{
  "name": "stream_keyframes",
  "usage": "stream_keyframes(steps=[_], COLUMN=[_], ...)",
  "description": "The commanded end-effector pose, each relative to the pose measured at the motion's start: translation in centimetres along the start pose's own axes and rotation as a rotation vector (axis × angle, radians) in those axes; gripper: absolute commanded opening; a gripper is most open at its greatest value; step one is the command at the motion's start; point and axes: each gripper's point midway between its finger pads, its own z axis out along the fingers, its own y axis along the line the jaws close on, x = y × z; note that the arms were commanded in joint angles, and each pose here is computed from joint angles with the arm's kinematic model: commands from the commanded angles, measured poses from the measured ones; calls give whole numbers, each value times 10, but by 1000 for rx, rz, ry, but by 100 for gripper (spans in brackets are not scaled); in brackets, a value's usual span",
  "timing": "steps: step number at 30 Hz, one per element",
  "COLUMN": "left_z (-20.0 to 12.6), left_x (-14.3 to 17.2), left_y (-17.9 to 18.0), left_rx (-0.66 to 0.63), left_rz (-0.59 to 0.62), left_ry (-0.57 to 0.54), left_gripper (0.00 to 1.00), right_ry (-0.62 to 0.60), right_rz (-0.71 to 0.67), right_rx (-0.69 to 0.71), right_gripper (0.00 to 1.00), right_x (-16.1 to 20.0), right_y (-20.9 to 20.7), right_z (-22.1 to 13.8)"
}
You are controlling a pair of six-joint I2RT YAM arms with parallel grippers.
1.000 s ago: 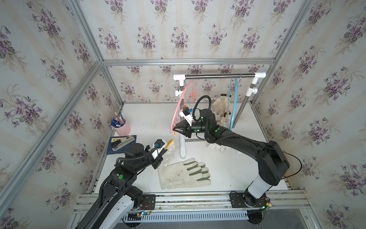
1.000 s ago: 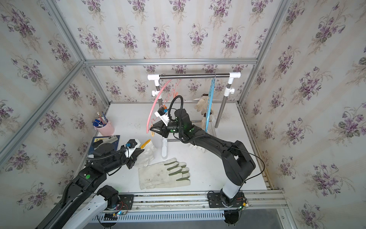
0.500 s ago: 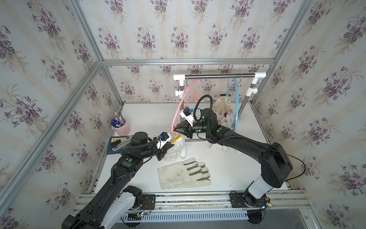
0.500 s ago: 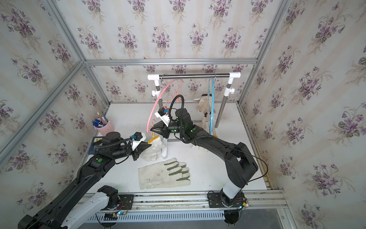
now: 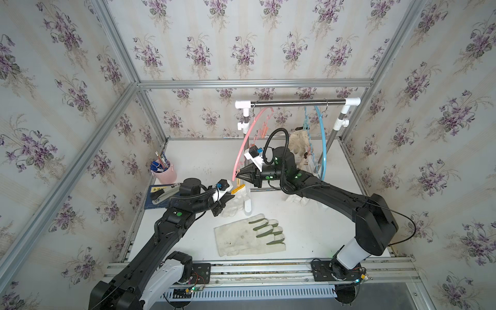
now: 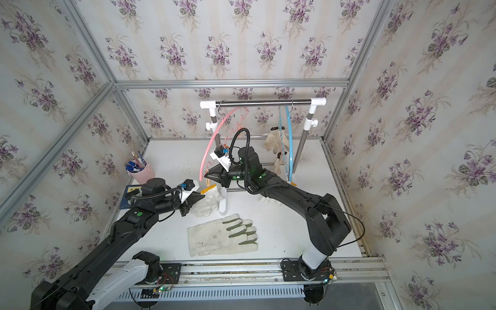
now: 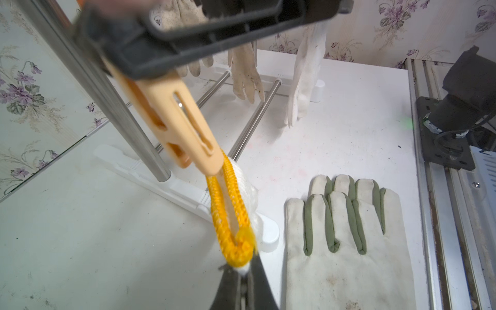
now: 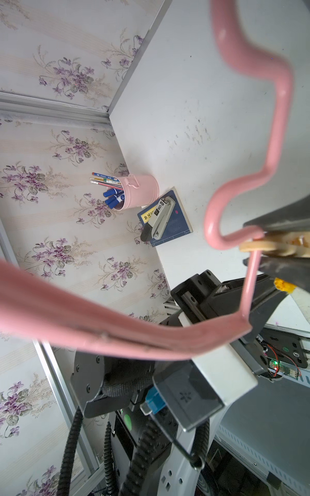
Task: Clip the gloves onto a hanger to dry
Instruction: Clamp the glove onto the hanger.
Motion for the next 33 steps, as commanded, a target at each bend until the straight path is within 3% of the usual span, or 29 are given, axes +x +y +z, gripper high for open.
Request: stream_keyframes(steps=[1,33], left_z=[2,-1], left_x=[-15,-38], left_y=[5,20], left_rx=[-2,-28], left_rz=[63,116], left_ry=[-62,-93], left_gripper=[0,0], right_ry=[-11,19], right_rz=[-24,-30], right_rx=[-16,-57], right_gripper=[14,15], right_x=[-5,6], right_y=[4,12], right_z=[-2,-4])
